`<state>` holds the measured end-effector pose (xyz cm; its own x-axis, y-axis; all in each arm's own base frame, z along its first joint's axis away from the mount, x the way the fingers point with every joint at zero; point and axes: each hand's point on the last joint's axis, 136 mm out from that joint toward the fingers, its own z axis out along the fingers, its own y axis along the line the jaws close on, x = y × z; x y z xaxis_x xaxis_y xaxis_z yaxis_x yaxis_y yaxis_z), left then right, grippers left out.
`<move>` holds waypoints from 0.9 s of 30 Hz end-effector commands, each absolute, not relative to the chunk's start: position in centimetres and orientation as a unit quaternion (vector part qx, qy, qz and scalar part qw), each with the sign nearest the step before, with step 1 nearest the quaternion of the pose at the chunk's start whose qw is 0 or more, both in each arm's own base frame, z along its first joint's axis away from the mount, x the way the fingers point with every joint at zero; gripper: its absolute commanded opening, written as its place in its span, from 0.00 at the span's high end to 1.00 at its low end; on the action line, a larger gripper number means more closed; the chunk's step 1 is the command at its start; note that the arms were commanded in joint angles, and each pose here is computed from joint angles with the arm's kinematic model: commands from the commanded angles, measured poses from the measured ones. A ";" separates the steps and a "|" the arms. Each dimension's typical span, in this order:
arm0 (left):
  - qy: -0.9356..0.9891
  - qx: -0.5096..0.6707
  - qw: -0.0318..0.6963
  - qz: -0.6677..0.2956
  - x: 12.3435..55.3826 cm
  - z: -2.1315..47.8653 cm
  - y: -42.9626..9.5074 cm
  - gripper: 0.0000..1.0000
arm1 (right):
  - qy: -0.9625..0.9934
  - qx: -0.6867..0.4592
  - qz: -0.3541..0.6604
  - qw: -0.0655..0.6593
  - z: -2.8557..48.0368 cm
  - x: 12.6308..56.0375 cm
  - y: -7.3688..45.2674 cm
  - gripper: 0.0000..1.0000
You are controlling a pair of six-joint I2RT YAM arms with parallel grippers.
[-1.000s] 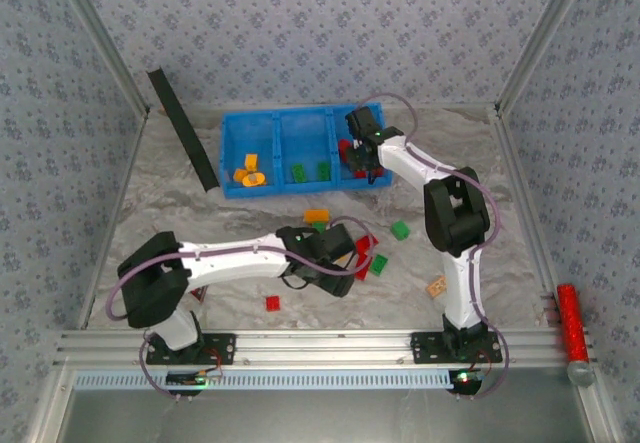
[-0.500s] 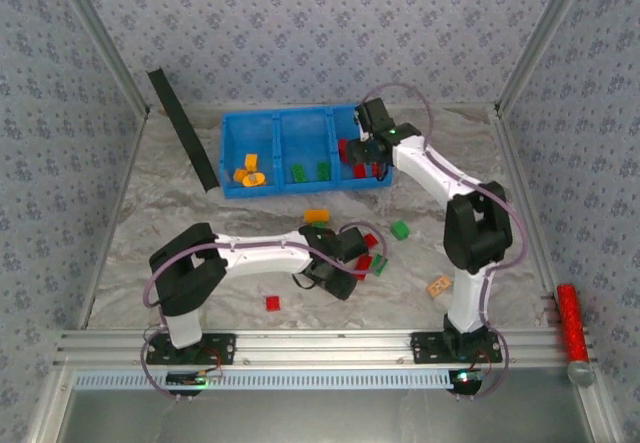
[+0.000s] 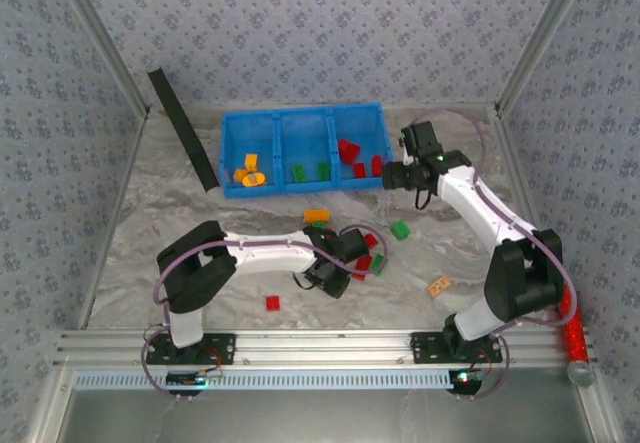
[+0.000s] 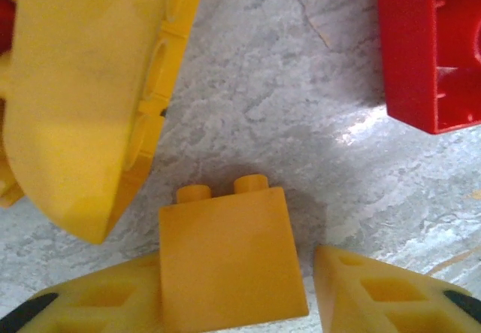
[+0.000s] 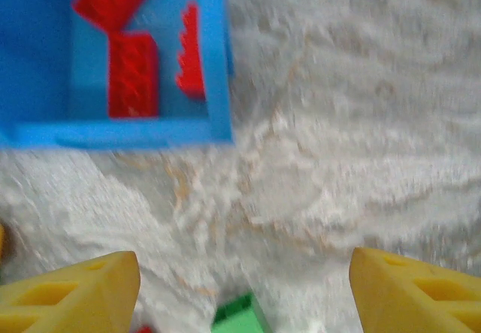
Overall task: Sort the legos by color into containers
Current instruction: Pick up the lego from the middle-left of the table, then place the lego in the container.
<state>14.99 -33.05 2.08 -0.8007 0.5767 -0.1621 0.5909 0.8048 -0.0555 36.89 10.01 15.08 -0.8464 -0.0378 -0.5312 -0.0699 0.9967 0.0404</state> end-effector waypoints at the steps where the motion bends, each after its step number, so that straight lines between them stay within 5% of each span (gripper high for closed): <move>1: 0.949 0.305 0.053 -0.056 14.7 1.9 -32.8 0.58 | 0.969 -0.005 0.046 0.242 13.1 34.1 9.5 0.24; 13: 0.954 0.266 0.125 -0.068 20.1 9.9 -29.6 0.69 | 0.979 0.009 0.083 0.184 8.2 31.3 9.8 0.19; 27: 0.953 0.110 0.275 -0.061 34.7 20.5 -19.8 0.71 | 0.988 0.000 0.072 0.140 4.4 29.8 10.6 0.20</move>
